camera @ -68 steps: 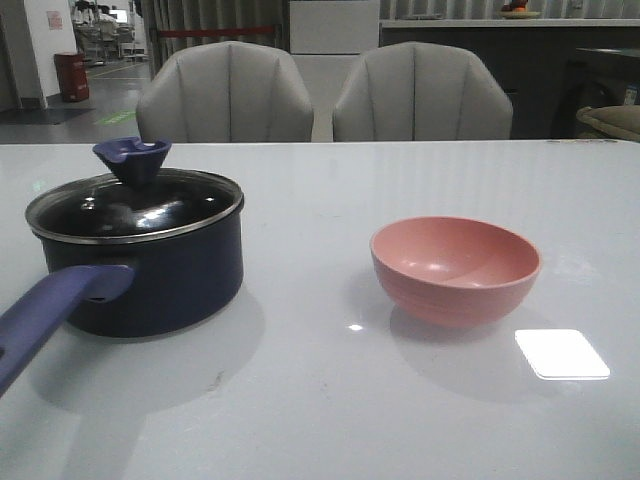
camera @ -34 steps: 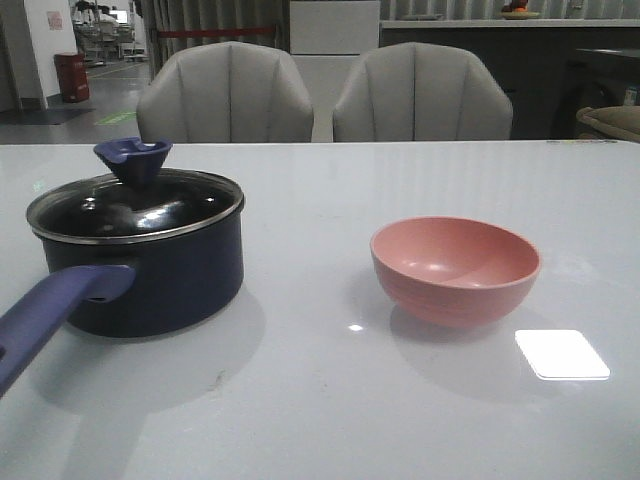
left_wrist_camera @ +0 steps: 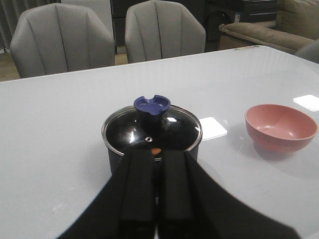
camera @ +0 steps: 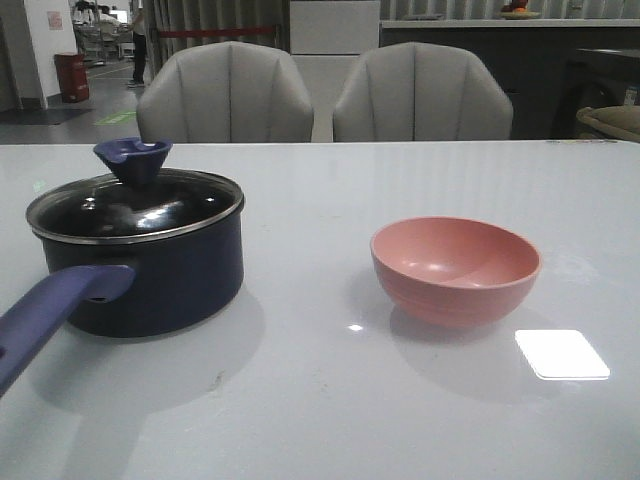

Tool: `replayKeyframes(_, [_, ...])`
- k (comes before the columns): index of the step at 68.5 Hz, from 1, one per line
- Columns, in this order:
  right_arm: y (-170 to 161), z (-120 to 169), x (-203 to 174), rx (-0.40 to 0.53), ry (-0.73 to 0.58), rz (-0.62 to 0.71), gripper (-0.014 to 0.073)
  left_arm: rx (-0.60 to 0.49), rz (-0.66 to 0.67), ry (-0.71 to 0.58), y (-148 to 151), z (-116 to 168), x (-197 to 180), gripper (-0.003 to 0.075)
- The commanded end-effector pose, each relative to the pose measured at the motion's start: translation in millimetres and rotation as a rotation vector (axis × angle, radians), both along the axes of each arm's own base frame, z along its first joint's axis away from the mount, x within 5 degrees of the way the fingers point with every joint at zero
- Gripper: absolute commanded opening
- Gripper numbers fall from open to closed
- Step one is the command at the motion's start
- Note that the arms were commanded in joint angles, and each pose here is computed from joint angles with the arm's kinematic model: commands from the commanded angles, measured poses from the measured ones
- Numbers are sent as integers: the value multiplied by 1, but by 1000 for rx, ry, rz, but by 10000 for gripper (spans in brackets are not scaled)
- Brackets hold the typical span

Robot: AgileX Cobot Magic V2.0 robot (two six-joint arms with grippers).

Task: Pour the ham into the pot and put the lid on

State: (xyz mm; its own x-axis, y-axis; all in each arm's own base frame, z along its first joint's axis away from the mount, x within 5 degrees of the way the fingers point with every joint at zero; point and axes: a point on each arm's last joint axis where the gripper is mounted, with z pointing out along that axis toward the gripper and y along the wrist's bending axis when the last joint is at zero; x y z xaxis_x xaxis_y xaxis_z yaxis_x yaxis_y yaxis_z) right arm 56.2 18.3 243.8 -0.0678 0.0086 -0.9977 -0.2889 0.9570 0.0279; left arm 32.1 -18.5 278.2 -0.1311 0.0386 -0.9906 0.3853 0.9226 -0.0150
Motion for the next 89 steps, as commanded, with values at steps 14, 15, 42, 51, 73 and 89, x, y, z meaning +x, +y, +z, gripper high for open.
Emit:
replayKeyframes(14, [-1, 17, 0, 16, -101, -14, 161, -48, 3, -86, 0, 15, 0, 121])
replayKeyframes(15, [-1, 17, 0, 16, -101, -14, 161, -48, 3, -86, 0, 15, 0, 121])
replayKeyframes(42, [-1, 17, 0, 16, -101, -14, 161, -36, 185, -200, 7, 0, 14, 121])
replayKeyframes(51, [-1, 17, 0, 16, -101, -14, 161, -69, 283, -271, 13, -20, 19, 121])
replayKeyframes(73, [-1, 17, 0, 16, -101, -14, 161, -73, 308, -266, 13, -65, 28, 121])
replayKeyframes(89, [-1, 17, 0, 16, -101, -14, 161, -75, 305, -273, 13, -65, 27, 121])
